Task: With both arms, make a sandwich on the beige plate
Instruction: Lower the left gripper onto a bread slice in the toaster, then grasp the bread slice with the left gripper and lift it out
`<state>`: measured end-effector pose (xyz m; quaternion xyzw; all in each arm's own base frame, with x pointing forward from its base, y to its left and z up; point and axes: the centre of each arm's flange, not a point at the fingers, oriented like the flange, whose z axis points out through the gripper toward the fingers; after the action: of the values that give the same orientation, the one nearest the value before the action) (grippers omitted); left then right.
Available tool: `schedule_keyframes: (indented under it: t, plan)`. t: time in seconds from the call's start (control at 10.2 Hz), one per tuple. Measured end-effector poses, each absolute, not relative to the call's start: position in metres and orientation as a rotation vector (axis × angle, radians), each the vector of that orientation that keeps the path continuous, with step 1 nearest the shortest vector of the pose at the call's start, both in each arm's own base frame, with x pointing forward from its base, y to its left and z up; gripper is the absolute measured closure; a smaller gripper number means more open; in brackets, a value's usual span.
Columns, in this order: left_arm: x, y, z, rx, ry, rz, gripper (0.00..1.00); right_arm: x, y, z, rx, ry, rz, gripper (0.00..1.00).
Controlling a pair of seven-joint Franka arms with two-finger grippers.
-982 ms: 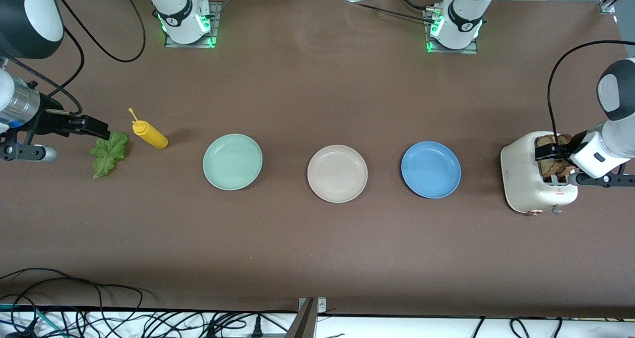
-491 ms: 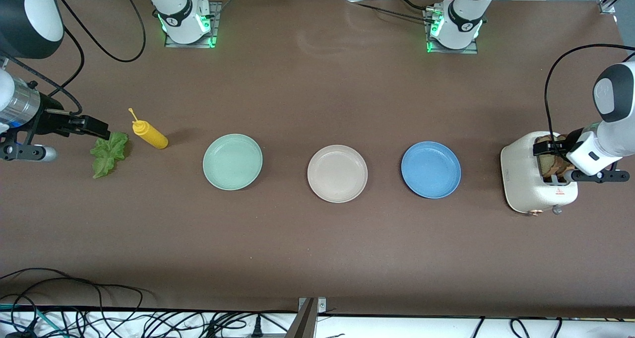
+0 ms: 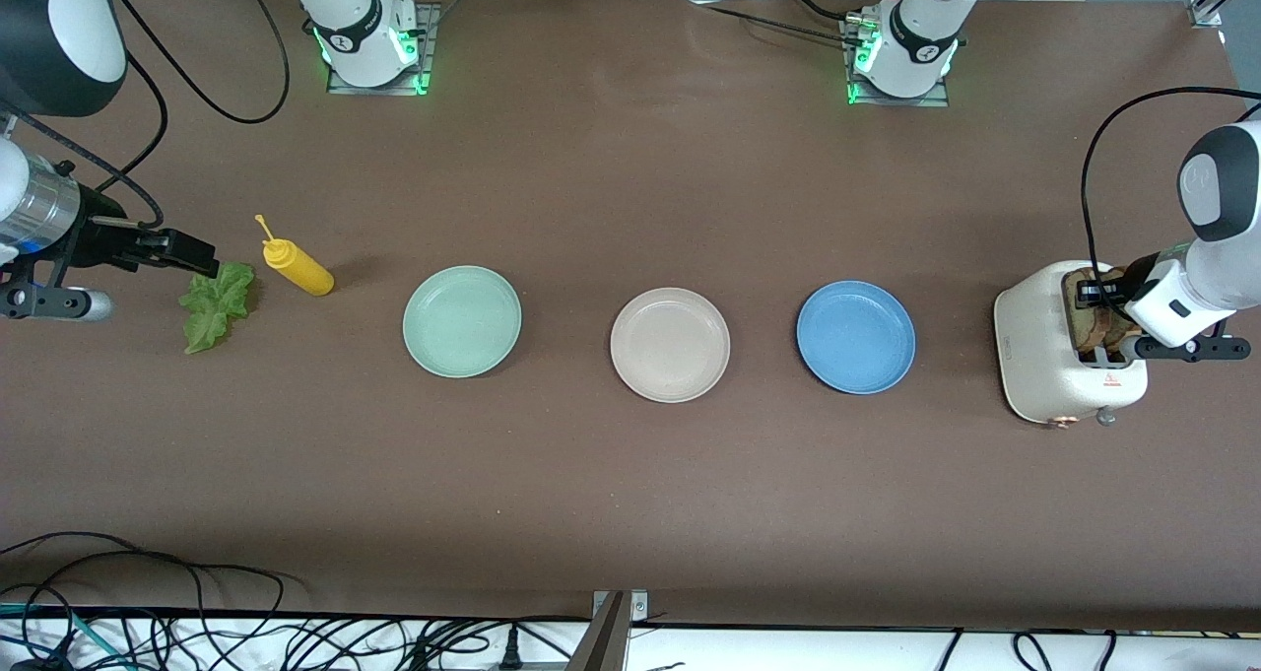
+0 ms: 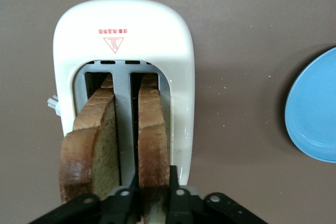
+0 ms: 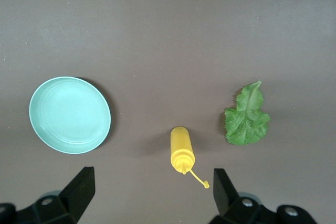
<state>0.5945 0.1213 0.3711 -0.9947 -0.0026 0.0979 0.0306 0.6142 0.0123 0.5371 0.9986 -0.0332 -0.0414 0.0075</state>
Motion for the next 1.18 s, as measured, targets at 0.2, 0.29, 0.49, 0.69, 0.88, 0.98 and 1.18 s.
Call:
schedule_keyframes:
  t: [0.2, 0.29, 0.49, 0.69, 0.88, 0.98, 1.18]
  plan:
    - [0.595, 0.122, 0.373, -3.065, -0.011, 0.296, 0.86, 0.614, 0.012, 0.537, 3.123, -0.104, -0.129, 0.00]
    - [0.596, 0.123, 0.375, -3.065, -0.011, 0.288, 0.86, 0.614, 0.012, 0.537, 3.123, -0.104, -0.129, 0.00]
    - [0.598, 0.124, 0.391, -3.063, -0.017, 0.287, 0.86, 0.614, 0.012, 0.537, 3.123, -0.104, -0.129, 0.00]
    - [0.601, 0.123, 0.424, -3.059, -0.024, 0.310, 0.90, 0.614, 0.012, 0.537, 3.124, -0.104, -0.130, 0.00]
    - [0.604, 0.115, 0.460, -3.057, -0.015, 0.325, 0.90, 0.614, 0.013, 0.537, 3.124, -0.104, -0.130, 0.00]
    - [0.606, 0.106, 0.474, -3.058, 0.004, 0.322, 0.90, 0.614, 0.013, 0.537, 3.124, -0.104, -0.130, 0.00]
    - [0.611, 0.081, 0.496, -3.063, 0.067, 0.306, 0.90, 0.614, 0.014, 0.537, 3.129, -0.103, -0.130, 0.00]
